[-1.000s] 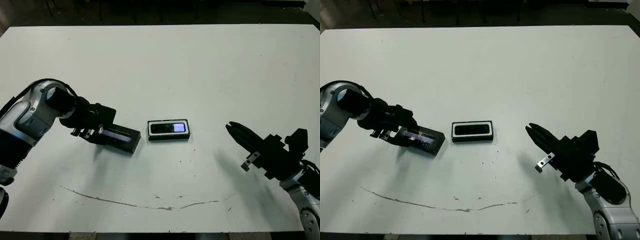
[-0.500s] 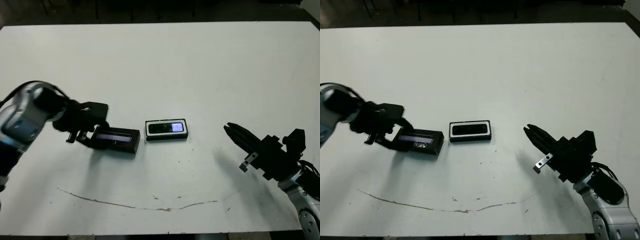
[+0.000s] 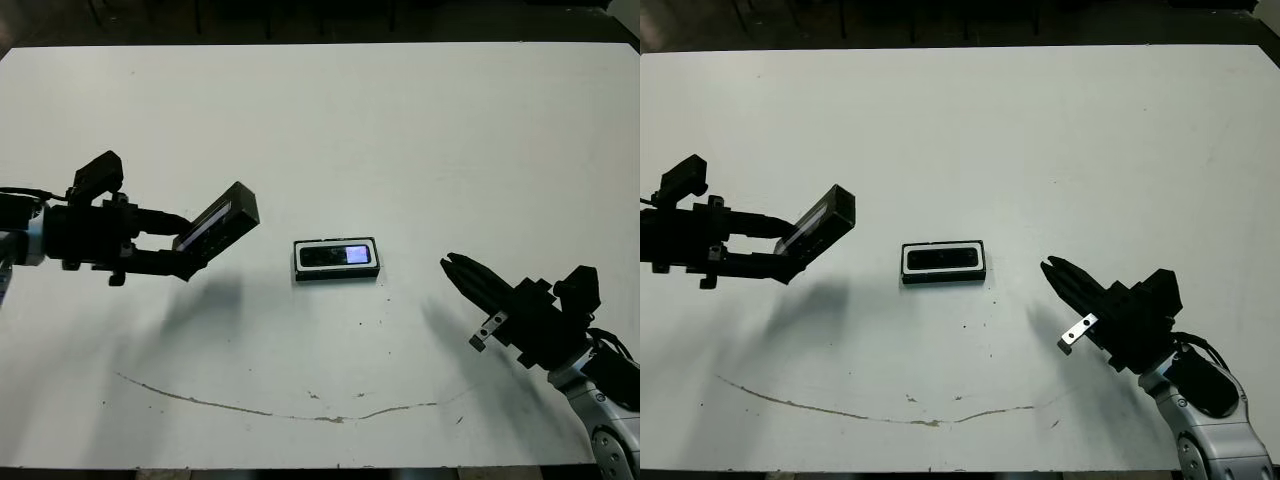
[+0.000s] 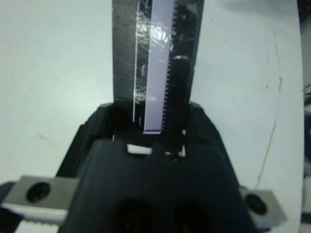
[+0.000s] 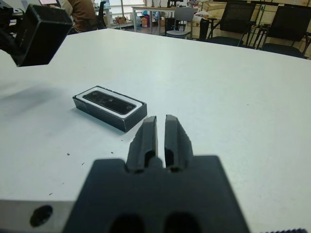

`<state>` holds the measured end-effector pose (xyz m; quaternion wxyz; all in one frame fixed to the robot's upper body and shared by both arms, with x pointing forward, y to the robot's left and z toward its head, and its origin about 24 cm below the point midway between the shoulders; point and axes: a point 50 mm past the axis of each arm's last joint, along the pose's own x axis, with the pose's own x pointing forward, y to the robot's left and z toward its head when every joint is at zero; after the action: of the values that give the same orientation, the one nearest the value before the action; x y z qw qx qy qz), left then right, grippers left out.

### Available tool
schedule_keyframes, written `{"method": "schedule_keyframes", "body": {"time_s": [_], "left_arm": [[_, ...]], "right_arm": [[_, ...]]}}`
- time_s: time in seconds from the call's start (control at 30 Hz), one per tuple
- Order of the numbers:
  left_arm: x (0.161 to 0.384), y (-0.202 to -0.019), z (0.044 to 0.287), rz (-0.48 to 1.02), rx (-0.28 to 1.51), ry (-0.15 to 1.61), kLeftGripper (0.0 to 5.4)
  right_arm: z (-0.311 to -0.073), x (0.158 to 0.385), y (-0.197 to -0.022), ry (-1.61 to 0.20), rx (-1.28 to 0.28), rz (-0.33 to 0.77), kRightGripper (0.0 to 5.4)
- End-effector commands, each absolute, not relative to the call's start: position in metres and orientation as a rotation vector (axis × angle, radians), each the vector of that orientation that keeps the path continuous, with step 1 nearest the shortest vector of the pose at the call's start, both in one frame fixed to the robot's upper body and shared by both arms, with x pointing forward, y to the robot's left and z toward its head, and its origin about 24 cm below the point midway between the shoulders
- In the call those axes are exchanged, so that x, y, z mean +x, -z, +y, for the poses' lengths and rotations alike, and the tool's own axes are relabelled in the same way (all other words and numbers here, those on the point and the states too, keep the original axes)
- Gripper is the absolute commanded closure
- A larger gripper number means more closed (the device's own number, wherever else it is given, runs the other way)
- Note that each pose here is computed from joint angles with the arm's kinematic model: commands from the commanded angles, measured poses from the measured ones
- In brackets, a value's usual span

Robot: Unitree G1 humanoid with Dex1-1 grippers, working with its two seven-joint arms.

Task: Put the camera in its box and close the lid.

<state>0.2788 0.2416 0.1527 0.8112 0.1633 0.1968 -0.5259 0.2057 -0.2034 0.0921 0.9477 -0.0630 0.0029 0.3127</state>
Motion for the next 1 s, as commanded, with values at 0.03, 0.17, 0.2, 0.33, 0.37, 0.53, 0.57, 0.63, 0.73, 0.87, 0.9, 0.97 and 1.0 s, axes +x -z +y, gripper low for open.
{"method": "schedule_keyframes", "body": {"time_s": [0.03, 0.17, 0.2, 0.33, 0.37, 0.53, 0.57, 0.63, 0.73, 0.87, 0.9, 0.97, 1.0], "left_arm": [[0.279, -0.144, 0.236, 0.478, 0.413, 1.062, 3.03], [0.281, -0.144, 0.222, 0.528, 0.517, 0.995, 3.03], [0.282, -0.144, 0.219, 0.535, 0.522, 0.991, 3.03], [0.285, -0.144, 0.205, 0.565, 0.567, 0.996, 3.03], [0.286, -0.144, 0.202, 0.572, 0.578, 1.0, 3.03], [0.291, -0.142, 0.19, 0.611, 0.58, 1.036, 3.03], [0.291, -0.141, 0.188, 0.617, 0.578, 1.043, 3.03], [0.293, -0.141, 0.185, 0.621, 0.585, 1.068, 3.03], [0.296, -0.142, 0.182, 0.63, 0.58, 1.095, 3.03], [0.297, -0.145, 0.178, 0.623, 0.574, 1.121, 3.03], [0.297, -0.146, 0.176, 0.621, 0.577, 1.129, 3.03], [0.297, -0.146, 0.174, 0.629, 0.573, 1.143, 3.03], [0.298, -0.146, 0.173, 0.635, 0.571, 1.143, 3.03]], "right_arm": [[-0.204, 0.203, -0.086, -0.627, -0.121, 0.031, 5.4], [-0.204, 0.203, -0.085, -0.629, -0.127, 0.02, 5.4], [-0.204, 0.203, -0.085, -0.63, -0.127, 0.021, 5.4], [-0.203, 0.202, -0.086, -0.61, -0.15, 0.033, 5.4], [-0.203, 0.201, -0.087, -0.61, -0.145, 0.033, 5.4], [-0.202, 0.201, -0.088, -0.609, -0.137, 0.033, 5.4], [-0.202, 0.201, -0.088, -0.609, -0.137, 0.033, 5.4], [-0.202, 0.201, -0.088, -0.613, -0.137, 0.021, 5.4], [-0.202, 0.202, -0.087, -0.62, -0.143, 0.001, 5.4], [-0.202, 0.202, -0.087, -0.621, -0.129, 0.014, 5.4], [-0.202, 0.202, -0.087, -0.618, -0.131, 0.017, 5.4], [-0.202, 0.202, -0.087, -0.617, -0.135, 0.012, 5.4], [-0.202, 0.202, -0.087, -0.618, -0.133, 0.009, 5.4]]}}
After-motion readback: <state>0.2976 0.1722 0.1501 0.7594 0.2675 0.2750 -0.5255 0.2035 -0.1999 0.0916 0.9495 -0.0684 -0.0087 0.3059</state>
